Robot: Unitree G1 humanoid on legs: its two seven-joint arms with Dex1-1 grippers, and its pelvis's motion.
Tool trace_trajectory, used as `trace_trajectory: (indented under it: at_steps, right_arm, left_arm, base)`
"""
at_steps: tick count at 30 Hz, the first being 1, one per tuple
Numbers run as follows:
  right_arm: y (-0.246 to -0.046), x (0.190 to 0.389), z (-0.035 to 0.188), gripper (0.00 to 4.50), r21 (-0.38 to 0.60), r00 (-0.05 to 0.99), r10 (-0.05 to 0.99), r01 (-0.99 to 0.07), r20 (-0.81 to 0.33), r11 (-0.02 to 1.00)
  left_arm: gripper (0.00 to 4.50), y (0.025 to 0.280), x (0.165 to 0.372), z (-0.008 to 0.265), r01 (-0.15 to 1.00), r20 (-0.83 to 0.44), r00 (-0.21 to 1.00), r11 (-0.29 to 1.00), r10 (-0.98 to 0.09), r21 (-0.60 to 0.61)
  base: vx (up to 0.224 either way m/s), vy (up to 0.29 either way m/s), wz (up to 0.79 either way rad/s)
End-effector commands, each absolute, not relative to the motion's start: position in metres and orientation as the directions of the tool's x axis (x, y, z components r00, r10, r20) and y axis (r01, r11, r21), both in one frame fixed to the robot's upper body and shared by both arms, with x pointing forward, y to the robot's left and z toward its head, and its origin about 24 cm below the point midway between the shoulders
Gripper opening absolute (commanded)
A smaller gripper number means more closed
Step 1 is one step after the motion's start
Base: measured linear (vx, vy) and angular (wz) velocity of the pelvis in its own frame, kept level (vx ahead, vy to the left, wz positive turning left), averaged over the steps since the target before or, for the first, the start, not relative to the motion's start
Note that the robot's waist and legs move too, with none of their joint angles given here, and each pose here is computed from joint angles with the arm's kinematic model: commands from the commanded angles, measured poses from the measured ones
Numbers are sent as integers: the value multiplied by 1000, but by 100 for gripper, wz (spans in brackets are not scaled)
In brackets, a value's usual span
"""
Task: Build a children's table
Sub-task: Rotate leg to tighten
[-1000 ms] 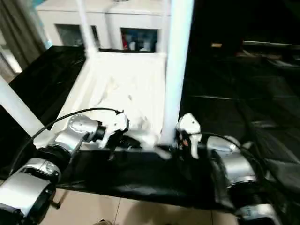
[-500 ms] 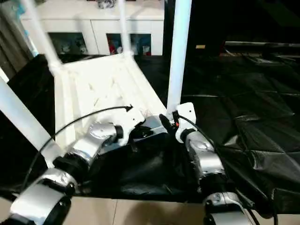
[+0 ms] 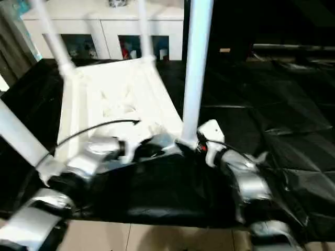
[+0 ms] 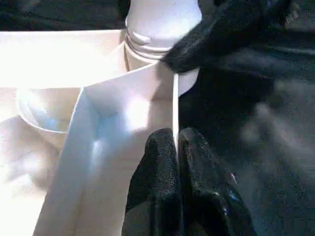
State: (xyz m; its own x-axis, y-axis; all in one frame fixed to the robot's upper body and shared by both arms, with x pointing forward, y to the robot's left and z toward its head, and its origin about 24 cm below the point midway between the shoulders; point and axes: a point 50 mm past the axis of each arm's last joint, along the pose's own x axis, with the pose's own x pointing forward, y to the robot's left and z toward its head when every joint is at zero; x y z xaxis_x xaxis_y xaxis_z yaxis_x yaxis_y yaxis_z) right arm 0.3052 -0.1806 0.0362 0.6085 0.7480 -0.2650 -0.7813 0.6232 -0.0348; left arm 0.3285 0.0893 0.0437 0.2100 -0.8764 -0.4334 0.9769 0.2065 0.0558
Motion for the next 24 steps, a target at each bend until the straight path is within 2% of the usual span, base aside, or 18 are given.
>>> trace_trajectory:
  at_steps: [1, 8, 14, 16, 24]
  right_arm:
    - [-182, 301, 44, 357, -24, 523, 807, -843, -272, 538]
    - [-192, 289, 46, 357, 1, 379, 852, -914, -361, 406]
    - [-183, 290, 47, 334, 31, 367, 869, -916, -332, 399]
    - [-179, 290, 45, 299, 49, 361, 877, -917, -317, 395]
    - [-177, 284, 38, 274, 88, 370, 879, -907, -301, 412]
  left_arm:
    - [0, 91, 326, 52, 994, -407, 114, 102, -906, 50]
    - [0, 109, 325, 55, 1000, -449, 13, 12, -893, 3]
    - [0, 111, 328, 58, 1000, -443, 21, 17, -896, 13]
    - [0, 109, 328, 58, 1000, -430, 22, 17, -903, 14]
    - [0, 105, 327, 56, 999, -406, 34, 29, -913, 18]
  base:
    - [0, 0, 0]
    - [0, 0, 0]
    - [0, 0, 0]
    - [0, 0, 0]
    - [0, 0, 0]
